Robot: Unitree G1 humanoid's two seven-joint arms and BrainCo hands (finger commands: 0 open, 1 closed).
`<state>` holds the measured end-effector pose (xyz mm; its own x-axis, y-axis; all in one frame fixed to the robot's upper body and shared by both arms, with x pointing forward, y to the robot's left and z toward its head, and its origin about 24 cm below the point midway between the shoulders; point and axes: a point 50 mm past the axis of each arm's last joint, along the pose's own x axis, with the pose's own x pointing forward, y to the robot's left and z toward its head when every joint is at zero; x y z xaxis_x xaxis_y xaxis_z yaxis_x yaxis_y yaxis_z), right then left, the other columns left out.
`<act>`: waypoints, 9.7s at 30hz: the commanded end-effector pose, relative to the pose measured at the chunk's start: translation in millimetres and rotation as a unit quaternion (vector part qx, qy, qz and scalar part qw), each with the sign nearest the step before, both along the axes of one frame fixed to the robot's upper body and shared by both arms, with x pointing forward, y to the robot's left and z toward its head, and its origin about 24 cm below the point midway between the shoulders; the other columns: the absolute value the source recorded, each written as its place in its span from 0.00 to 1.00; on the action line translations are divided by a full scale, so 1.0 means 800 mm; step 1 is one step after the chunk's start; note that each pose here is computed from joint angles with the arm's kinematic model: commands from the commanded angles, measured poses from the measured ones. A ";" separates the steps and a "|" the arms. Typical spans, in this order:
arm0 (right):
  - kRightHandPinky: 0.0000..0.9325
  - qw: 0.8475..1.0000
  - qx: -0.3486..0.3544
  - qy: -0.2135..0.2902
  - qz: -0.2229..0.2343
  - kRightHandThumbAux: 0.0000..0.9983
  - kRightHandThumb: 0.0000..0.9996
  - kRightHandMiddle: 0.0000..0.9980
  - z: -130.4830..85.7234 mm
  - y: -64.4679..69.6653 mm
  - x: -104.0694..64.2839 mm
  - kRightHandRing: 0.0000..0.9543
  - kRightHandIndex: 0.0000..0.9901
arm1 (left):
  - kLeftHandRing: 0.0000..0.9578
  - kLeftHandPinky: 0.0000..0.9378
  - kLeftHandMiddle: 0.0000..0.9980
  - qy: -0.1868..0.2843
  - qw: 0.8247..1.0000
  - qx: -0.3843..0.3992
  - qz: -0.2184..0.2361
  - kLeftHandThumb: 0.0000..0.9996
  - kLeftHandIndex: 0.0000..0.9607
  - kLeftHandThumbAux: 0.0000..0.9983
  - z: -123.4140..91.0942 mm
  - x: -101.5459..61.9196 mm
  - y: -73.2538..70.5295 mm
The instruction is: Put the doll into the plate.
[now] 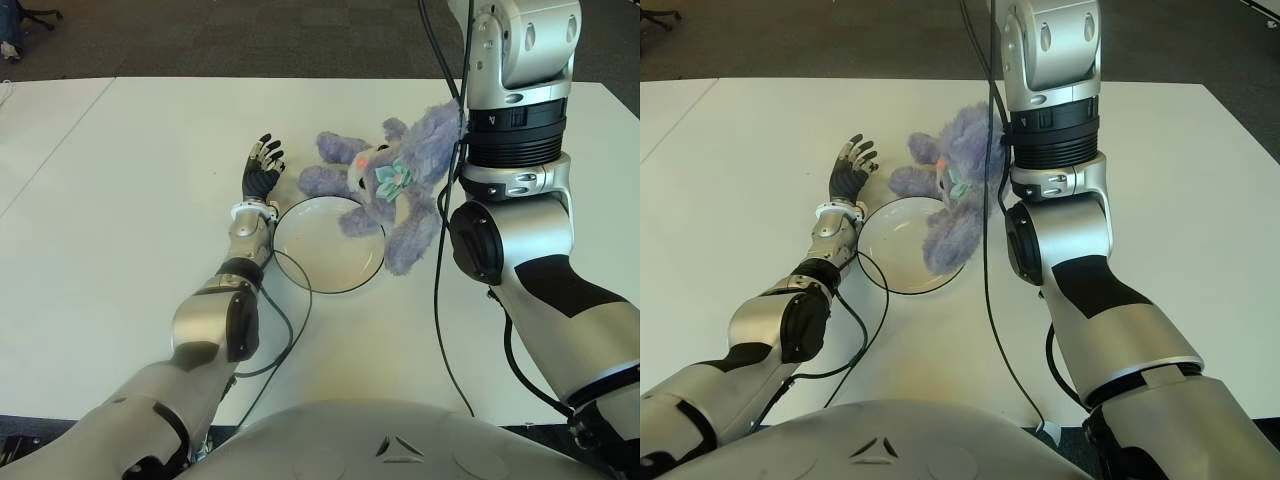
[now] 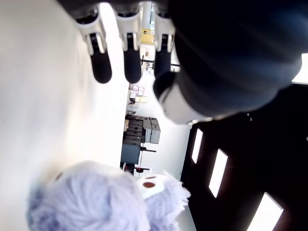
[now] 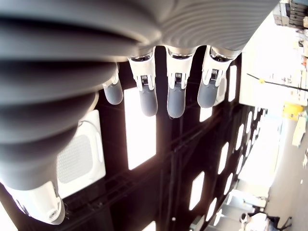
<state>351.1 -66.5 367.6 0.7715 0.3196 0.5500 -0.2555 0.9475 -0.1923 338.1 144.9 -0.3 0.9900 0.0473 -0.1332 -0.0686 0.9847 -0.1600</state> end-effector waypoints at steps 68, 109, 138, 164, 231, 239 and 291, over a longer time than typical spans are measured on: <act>0.00 0.791 -0.609 -0.042 0.032 0.37 0.00 0.00 -0.158 -0.148 0.017 0.00 0.00 | 0.16 0.21 0.17 0.157 0.987 -0.039 -0.003 0.64 0.12 0.91 -0.078 -0.058 -0.019; 0.00 0.810 -0.583 0.019 0.062 0.44 0.00 0.00 -0.229 -0.203 -0.002 0.00 0.00 | 0.15 0.21 0.10 0.175 0.984 0.022 -0.032 0.21 0.03 0.69 -0.080 -0.057 -0.011; 0.00 0.860 -0.507 0.026 0.054 0.51 0.05 0.00 -0.293 -0.177 -0.007 0.00 0.00 | 0.17 0.23 0.13 0.181 0.983 -0.016 -0.016 0.24 0.04 0.71 -0.082 -0.058 -0.012; 0.09 0.880 -0.469 -0.031 0.069 0.66 0.21 0.00 -0.306 -0.139 -0.012 0.01 0.00 | 0.17 0.22 0.13 0.183 0.983 -0.009 -0.016 0.14 0.02 0.73 -0.082 -0.058 -0.012; 0.27 0.883 -0.447 0.080 0.123 0.72 0.32 0.14 -0.346 -0.094 -0.003 0.22 0.07 | 0.14 0.19 0.11 0.195 0.981 -0.006 -0.007 0.12 0.05 0.73 -0.084 -0.059 -0.012; 0.03 0.848 -0.492 0.039 0.195 0.59 0.21 0.01 -0.339 -0.083 -0.012 0.02 0.00 | 0.14 0.21 0.11 0.193 0.981 -0.007 -0.007 0.13 0.05 0.74 -0.084 -0.059 -0.012; 0.00 0.830 -0.532 0.018 0.167 0.26 0.25 0.00 -0.309 -0.100 -0.007 0.00 0.00 | 0.15 0.21 0.12 0.191 0.981 -0.015 -0.007 0.09 0.04 0.75 -0.083 -0.059 -0.013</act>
<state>348.8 -142.6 133.5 0.5476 0.8252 -0.1385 -0.4583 0.1573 -0.8748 341.6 139.1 1.4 0.9867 0.0381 -0.1580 -0.0592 0.9895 -0.1315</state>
